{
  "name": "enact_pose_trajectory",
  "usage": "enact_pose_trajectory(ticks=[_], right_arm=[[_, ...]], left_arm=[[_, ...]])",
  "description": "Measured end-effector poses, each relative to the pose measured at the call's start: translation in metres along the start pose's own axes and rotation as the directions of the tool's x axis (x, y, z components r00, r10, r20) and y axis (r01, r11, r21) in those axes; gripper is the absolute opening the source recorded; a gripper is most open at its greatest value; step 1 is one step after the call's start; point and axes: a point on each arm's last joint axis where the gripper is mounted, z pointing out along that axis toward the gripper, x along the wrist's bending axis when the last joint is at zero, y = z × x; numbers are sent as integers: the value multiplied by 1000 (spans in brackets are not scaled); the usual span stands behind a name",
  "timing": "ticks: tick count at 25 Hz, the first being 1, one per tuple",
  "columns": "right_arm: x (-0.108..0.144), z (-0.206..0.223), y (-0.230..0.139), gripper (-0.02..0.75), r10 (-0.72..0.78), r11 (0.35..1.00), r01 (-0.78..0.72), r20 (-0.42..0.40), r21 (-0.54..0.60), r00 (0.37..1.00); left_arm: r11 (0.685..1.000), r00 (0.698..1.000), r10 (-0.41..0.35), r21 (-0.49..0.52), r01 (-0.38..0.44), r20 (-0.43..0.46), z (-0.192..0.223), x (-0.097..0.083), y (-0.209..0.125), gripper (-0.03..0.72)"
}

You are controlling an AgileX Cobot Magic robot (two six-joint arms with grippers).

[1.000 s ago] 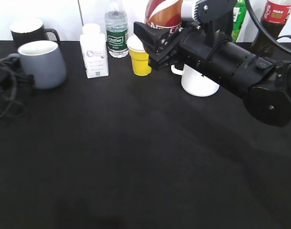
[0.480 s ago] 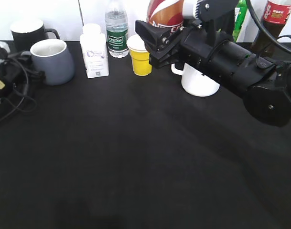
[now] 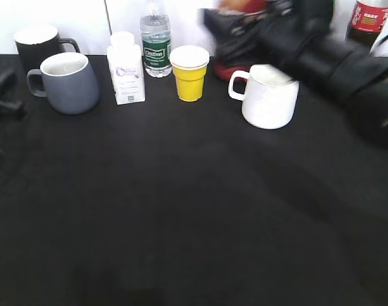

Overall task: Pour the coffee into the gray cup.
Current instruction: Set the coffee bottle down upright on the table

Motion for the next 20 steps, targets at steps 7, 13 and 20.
enact_pose_trajectory(ticks=[7,13,20], right_arm=[[-128,-37,6,533,-12,1000,8,423,12,906],[-165,-35,-81,533,27,999,-42,538,15,842],[-178,-15,-145,533,23,996,-68,542,63,840]], left_arm=[[999,960,41,6,-44,278,-21,-80,43,240],[999,940,47,11,-54,338,-25,-96,43,240],[998,940,47,12,-55,339,-25,-96,42,240]])
